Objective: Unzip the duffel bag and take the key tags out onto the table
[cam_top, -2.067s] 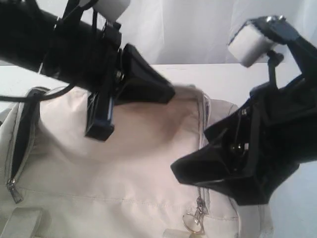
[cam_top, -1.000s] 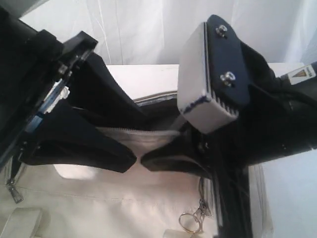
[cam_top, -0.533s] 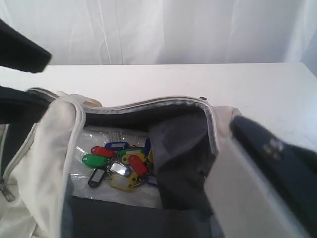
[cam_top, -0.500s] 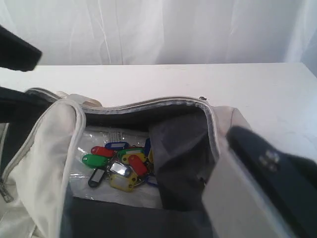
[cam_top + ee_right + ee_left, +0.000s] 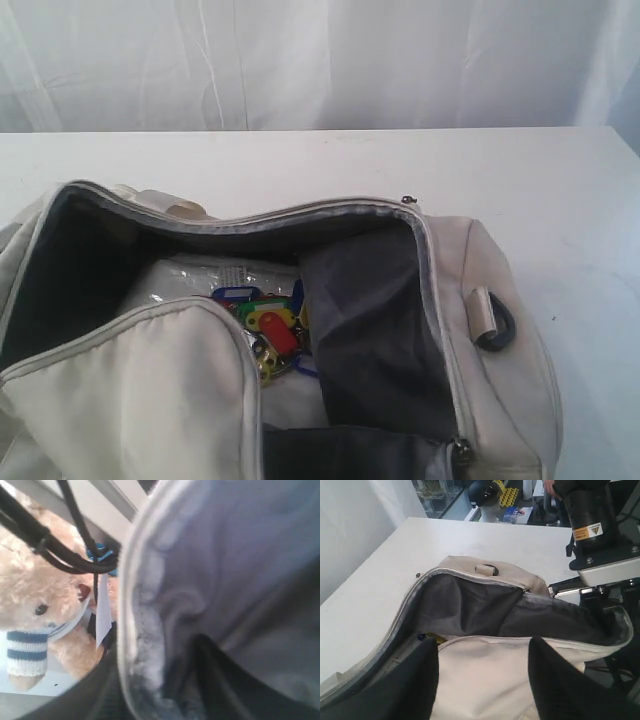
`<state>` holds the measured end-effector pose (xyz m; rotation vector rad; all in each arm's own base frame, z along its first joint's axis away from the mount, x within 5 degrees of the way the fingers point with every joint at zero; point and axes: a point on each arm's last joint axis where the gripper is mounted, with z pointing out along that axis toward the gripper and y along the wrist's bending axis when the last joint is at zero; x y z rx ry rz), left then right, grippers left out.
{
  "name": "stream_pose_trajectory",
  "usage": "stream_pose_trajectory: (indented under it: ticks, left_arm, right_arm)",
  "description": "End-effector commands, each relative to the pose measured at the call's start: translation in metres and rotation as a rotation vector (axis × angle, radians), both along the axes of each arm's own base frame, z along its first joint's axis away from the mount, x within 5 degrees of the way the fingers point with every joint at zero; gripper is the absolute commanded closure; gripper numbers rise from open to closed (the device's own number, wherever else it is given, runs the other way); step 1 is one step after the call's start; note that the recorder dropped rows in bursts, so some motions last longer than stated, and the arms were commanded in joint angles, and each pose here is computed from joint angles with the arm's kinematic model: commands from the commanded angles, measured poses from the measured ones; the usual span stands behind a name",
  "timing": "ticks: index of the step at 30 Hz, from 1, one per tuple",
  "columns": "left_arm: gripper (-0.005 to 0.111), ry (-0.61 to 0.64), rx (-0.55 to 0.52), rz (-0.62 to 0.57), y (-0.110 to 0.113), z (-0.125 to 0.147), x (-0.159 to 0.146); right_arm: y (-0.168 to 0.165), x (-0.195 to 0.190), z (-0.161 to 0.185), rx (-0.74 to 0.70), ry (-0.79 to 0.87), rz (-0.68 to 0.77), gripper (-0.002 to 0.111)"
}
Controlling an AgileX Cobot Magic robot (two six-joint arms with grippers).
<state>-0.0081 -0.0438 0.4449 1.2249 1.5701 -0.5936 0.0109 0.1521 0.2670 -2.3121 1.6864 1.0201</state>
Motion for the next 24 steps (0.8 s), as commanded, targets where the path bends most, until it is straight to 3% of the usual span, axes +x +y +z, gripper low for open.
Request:
stream_pose_trajectory:
  ticks: [1,6,10,16,20,24]
  left_arm:
    - [0.049,0.064,0.001,0.038,0.013,-0.006,-0.015]
    - [0.052,0.149,0.111,0.176,0.024,-0.026,-0.011]
    - [0.053,0.214,0.167,0.217,0.021,-0.046,-0.002]
    - [0.053,0.307,0.218,0.217,0.009,-0.083,0.014]
    - [0.053,0.343,0.22,0.217,0.002,-0.1,0.021]
    - [0.055,0.358,0.231,0.216,0.002,-0.106,0.022]
  right_arm:
    - [0.006,-0.008,-0.003,0.051,0.042,-0.048,0.051]
    - [0.013,-0.022,0.015,0.147,0.291,-0.1,0.049]
    - [0.007,-0.025,0.027,0.203,0.267,-0.081,0.053]
    - [-0.003,-0.009,0.058,0.451,-0.065,-0.173,0.064]
    - [-0.004,0.026,0.081,0.712,-0.473,-0.415,0.078]
    - [0.007,0.054,0.082,0.787,-0.603,-0.62,0.091]
